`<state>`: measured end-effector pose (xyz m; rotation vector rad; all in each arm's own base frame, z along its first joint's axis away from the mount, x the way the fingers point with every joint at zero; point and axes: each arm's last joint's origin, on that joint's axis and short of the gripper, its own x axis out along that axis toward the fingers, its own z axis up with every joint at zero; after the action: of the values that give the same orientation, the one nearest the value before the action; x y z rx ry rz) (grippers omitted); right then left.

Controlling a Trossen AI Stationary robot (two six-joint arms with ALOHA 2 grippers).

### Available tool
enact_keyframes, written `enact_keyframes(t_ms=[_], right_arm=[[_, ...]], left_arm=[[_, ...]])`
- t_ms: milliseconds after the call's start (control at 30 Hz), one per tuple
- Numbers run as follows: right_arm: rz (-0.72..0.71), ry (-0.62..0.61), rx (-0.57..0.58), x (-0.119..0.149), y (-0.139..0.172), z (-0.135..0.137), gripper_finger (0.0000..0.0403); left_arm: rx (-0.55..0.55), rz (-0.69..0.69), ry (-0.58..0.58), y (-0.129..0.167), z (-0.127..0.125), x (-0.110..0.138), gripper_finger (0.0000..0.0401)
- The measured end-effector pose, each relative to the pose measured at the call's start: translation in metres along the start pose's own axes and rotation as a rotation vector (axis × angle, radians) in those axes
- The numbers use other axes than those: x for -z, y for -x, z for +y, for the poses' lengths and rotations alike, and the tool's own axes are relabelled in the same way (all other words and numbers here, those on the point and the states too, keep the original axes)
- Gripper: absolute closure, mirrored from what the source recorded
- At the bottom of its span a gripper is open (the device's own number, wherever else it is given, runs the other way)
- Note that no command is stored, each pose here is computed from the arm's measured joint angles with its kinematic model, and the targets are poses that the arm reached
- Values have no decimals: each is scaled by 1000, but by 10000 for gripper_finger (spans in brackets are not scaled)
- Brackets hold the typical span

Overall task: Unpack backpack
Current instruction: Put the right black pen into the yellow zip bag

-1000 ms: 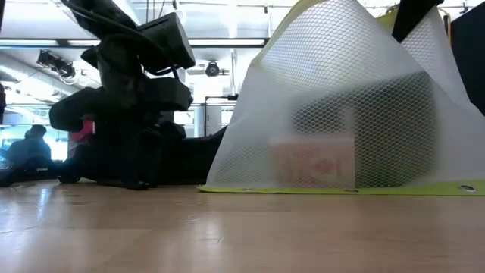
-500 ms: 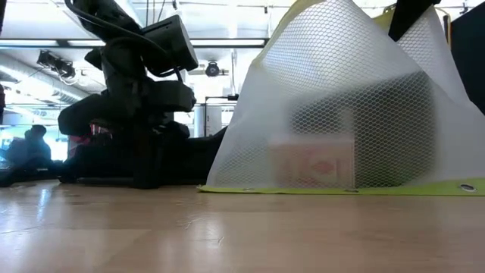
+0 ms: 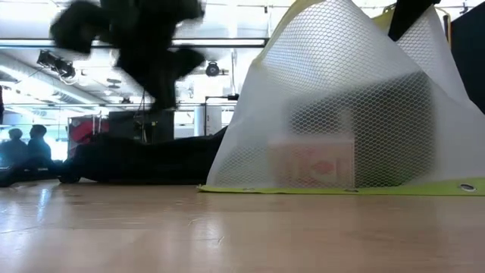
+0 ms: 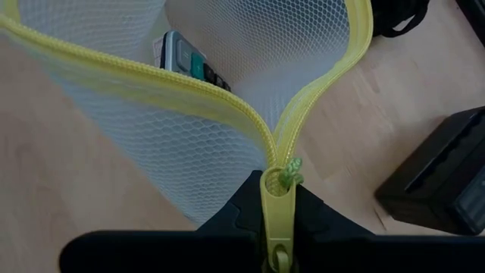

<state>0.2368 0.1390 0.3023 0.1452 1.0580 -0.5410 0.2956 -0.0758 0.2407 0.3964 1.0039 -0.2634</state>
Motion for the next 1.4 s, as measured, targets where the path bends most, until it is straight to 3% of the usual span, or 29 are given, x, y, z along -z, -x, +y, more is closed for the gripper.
enact_keyframes(t_ms=[133, 267, 367, 467, 733, 900, 1167, 1400], right_arm=[[-9, 12, 0, 0, 0, 0, 403], [-31, 19, -10, -1, 0, 2, 403], [-45, 24, -15, -1, 1, 4, 403], [-62, 29, -14, 0, 2, 5, 403], [-79, 64, -10, 4, -2, 7, 403], [-77, 75, -5, 5, -9, 8, 403], [-79, 76, -10, 6, -9, 9, 403], [-80, 80, -12, 7, -9, 9, 403]], left_arm=[[-117, -252, -98, 58, -3, -40, 401], [-285, -593, -62, 107, 5, -64, 401], [-321, -877, -52, 126, 12, -70, 401], [-269, -1075, -71, 120, 22, -68, 401], [-184, -1409, -91, 72, 53, -57, 401], [-116, -1388, -19, 28, 74, -55, 401], [-31, -1335, 45, -13, 92, -56, 401], [36, -1295, 96, -19, 92, -56, 364]])
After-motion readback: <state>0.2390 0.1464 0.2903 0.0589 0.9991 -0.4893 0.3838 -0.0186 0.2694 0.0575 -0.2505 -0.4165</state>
